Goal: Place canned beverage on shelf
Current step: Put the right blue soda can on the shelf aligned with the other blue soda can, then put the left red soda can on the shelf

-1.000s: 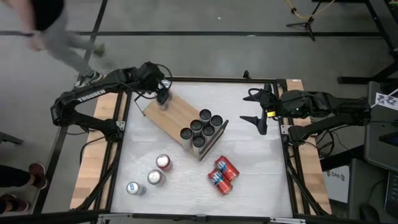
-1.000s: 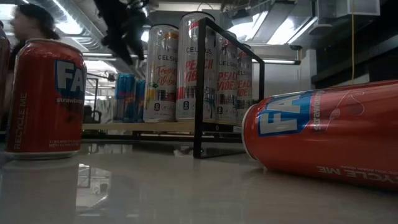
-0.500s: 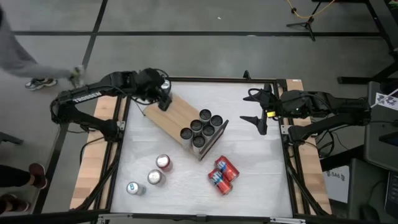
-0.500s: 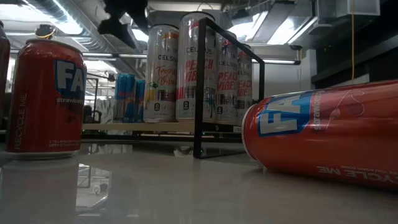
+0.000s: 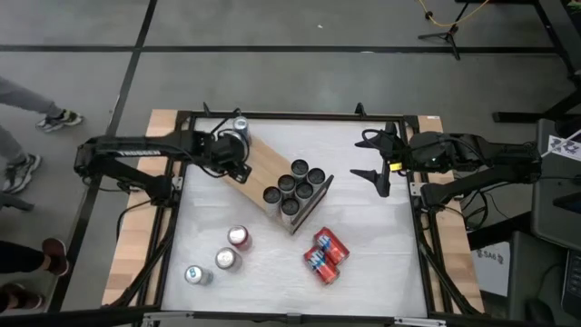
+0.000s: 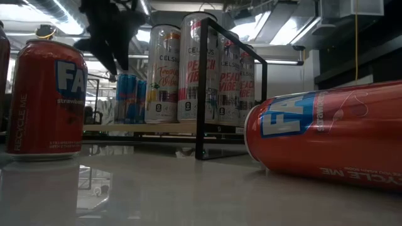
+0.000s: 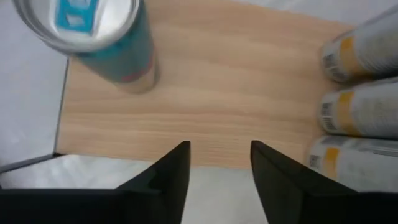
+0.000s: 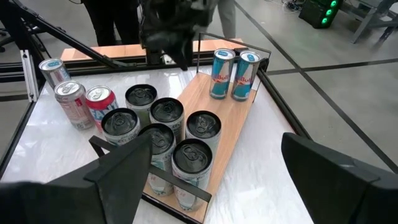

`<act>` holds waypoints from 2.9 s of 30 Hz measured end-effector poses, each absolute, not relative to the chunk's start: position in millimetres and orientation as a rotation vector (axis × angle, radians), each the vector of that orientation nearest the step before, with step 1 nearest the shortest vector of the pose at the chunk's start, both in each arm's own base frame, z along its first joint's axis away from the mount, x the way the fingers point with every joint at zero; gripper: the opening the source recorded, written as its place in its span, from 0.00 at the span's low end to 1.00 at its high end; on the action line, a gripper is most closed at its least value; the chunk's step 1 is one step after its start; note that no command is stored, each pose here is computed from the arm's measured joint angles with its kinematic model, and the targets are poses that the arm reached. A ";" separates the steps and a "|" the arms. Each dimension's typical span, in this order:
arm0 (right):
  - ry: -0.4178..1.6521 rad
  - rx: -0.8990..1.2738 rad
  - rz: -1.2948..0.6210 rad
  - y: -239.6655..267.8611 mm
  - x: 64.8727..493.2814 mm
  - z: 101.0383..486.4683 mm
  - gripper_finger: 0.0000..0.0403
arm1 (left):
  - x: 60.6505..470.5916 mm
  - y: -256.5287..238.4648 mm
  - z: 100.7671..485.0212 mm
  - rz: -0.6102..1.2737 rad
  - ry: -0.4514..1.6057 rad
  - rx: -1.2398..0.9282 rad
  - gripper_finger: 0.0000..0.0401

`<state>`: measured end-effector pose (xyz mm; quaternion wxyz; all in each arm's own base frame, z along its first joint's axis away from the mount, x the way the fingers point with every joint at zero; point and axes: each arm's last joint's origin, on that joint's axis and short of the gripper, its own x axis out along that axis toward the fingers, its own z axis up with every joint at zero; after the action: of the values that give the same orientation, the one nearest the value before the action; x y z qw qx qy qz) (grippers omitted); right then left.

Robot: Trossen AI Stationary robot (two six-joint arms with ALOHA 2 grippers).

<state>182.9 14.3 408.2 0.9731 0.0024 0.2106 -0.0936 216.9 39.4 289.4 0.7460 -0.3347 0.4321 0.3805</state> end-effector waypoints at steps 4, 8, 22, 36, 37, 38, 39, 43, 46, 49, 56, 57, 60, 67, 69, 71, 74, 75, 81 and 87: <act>0.424 0.005 -0.189 14.3 182.9 408.2 0.88 | 219.1 42.0 270.8 0.857 0.913 -0.748 0.33; 0.424 0.005 -0.189 14.3 183.0 408.3 0.88 | 219.8 46.5 257.5 0.893 0.872 -0.737 0.28; 0.424 0.005 -0.189 14.3 183.0 408.3 0.88 | 211.5 65.3 242.8 1.051 0.826 -0.729 0.13; 0.424 0.005 -0.189 14.3 182.9 408.3 0.88 | 206.9 77.2 243.5 1.152 0.784 -0.694 0.01; 0.424 0.005 -0.189 14.3 183.0 408.2 0.88 | 206.7 77.7 243.6 1.157 0.782 -0.692 0.01; 0.424 0.005 -0.189 14.3 183.0 408.2 0.88 | 206.5 78.2 243.6 1.161 0.781 -0.690 0.00; 0.424 0.005 -0.189 14.3 182.9 408.3 0.88 | 206.1 78.9 243.6 1.167 0.779 -0.689 0.00; 0.424 0.005 -0.188 14.4 183.0 408.2 0.88 | 204.5 81.7 243.8 1.200 0.768 -0.672 0.00; 0.424 0.005 -0.188 14.4 183.0 408.2 0.88 | 203.4 83.1 243.7 1.210 0.771 -0.672 0.00; 0.424 0.005 -0.189 14.3 183.0 408.2 0.88 | 203.6 82.6 243.5 1.198 0.777 -0.683 0.00; 0.424 0.005 -0.189 14.3 183.0 408.2 0.88 | 205.7 78.4 242.8 1.116 0.814 -0.747 0.00; 0.424 0.005 -0.189 14.3 183.0 408.2 0.88 | 206.4 77.1 242.7 1.107 0.818 -0.749 0.00; 0.424 0.005 -0.189 14.3 183.0 408.2 0.88 | 207.9 72.4 242.6 1.072 0.834 -0.747 0.00; 0.425 0.004 -0.188 14.4 183.0 408.2 0.88 | 204.6 56.3 253.6 0.969 0.811 -0.732 0.00; 0.424 0.005 -0.188 14.4 182.9 408.3 0.88 | 202.3 50.8 258.6 0.911 0.803 -0.755 0.00; 0.424 0.005 -0.189 14.3 182.9 408.3 0.88 | 201.3 44.9 262.8 0.832 0.805 -0.792 0.00; 0.424 0.005 -0.189 14.3 183.0 408.3 0.88 | 200.6 36.2 266.2 0.696 0.843 -0.856 0.00; 0.424 0.005 -0.189 14.3 182.9 408.3 0.88 | 200.2 33.6 266.7 0.647 0.866 -0.875 0.00; 0.424 0.005 -0.189 14.3 183.0 408.2 0.88 | 197.7 22.9 266.6 0.367 1.016 -0.938 0.00; 0.424 0.005 -0.188 14.4 182.9 408.3 0.88 | 192.9 16.1 265.9 0.182 1.136 -1.038 0.00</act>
<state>182.9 14.4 408.3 0.9733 0.0025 0.2099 -0.0934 192.9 16.1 265.9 0.7144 -0.4687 0.5130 0.0821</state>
